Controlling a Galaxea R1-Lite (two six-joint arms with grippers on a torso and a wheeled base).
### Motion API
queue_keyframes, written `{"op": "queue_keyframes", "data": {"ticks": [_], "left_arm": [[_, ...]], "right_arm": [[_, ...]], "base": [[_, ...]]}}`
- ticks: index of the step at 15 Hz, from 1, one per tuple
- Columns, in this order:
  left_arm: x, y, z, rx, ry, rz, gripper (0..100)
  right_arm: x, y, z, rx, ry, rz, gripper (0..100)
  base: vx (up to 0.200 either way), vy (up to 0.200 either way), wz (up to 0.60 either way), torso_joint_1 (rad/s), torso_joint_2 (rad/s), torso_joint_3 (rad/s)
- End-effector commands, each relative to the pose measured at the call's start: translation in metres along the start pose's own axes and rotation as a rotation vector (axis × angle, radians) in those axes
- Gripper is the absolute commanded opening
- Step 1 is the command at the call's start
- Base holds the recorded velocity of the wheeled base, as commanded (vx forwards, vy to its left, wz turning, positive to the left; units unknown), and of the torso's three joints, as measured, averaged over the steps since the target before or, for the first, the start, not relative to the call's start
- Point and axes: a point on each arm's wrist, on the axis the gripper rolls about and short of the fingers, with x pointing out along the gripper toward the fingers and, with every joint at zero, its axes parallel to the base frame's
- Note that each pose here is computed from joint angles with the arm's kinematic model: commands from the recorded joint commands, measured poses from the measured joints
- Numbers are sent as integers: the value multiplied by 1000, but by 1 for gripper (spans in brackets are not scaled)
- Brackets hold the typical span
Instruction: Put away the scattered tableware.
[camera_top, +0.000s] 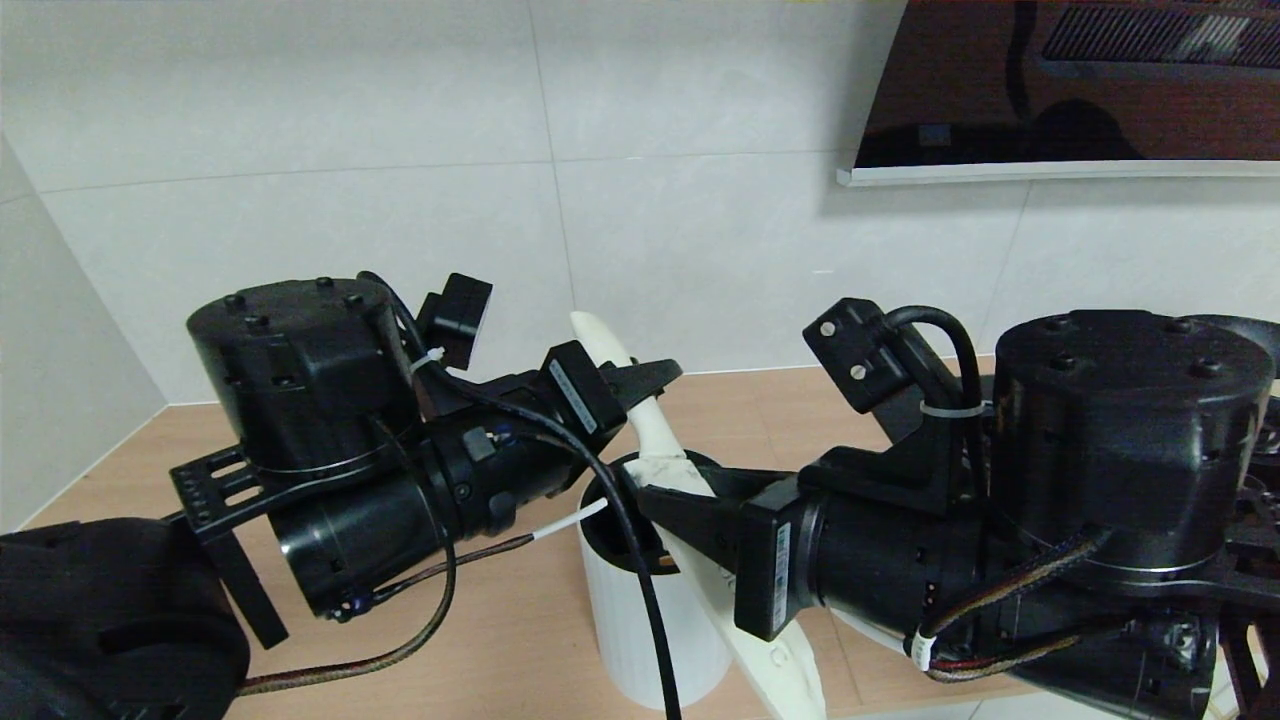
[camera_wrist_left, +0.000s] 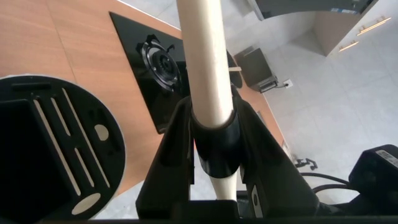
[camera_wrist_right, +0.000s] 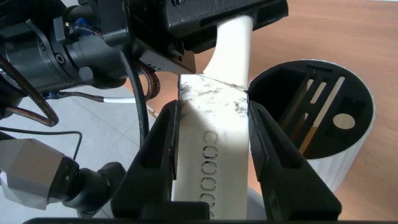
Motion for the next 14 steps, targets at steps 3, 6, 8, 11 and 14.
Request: {"op": "queue_keyframes", "data": {"ticks": [3,6,8,11,14], "left_arm": [[-1,-1,1,0,-1,-4,0],[-2,-2,1,0,-1,-7,0],[-2,-2,1,0,-2,-8,0],[-5,-6,5,6,-17,-19,0],[-17,-13,24,83,-86,-7,0]], "right_arm": [[0,0,0,1,1,-1,100],[0,0,0,1,-2,0,100],[-1,-1,2,2,-6,-3,100],[-4,-8,8,6,-27,-26,100],[-8,-27,23,17,-80,-87,100]], "base": [[0,0,0,0,0,0],[0,0,0,0,0,0],[0,0,0,0,0,0],[0,0,0,0,0,0],[0,0,0,0,0,0]]}}
